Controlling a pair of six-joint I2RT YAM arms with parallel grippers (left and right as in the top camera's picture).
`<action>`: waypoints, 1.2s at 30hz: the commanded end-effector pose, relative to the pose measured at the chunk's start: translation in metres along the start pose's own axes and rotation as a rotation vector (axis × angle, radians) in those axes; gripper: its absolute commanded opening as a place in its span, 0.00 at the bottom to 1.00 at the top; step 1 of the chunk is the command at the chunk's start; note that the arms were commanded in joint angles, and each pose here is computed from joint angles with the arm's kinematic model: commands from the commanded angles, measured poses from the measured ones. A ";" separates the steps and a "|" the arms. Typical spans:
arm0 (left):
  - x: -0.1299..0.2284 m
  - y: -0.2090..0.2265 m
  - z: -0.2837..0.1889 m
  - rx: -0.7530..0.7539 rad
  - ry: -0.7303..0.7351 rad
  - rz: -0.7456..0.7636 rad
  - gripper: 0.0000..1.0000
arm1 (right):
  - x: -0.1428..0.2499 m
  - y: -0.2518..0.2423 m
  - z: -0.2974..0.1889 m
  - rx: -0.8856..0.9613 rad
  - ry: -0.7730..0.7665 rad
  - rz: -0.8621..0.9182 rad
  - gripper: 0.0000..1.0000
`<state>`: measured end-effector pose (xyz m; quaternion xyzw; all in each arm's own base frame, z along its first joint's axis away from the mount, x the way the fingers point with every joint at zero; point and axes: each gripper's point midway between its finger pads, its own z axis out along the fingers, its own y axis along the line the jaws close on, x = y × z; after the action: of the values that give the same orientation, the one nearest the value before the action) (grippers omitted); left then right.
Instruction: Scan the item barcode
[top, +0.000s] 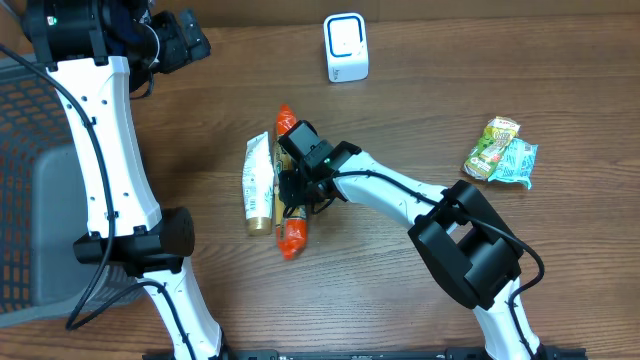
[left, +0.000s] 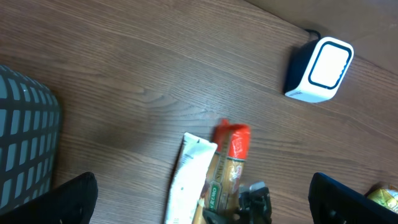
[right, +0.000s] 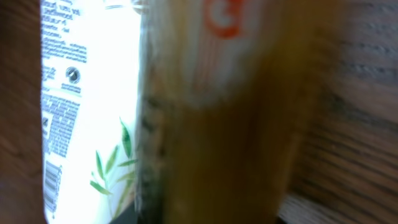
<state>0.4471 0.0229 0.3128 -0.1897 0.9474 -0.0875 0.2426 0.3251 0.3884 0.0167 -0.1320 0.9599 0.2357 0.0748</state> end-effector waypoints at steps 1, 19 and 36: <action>0.001 -0.003 -0.012 0.005 -0.025 0.028 0.99 | 0.016 -0.009 0.011 -0.025 0.085 0.033 0.09; 0.001 -0.003 -0.012 0.005 -0.025 0.027 1.00 | -0.039 -0.094 -0.137 0.204 -0.123 0.065 0.04; 0.001 -0.003 -0.012 0.005 -0.025 0.027 1.00 | 0.033 -0.152 -0.111 0.817 0.139 -0.191 0.15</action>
<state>0.4471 0.0228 0.3128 -0.1896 0.9474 -0.0877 0.2426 0.3301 0.1993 0.0390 -0.1687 0.9691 -0.1627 0.0766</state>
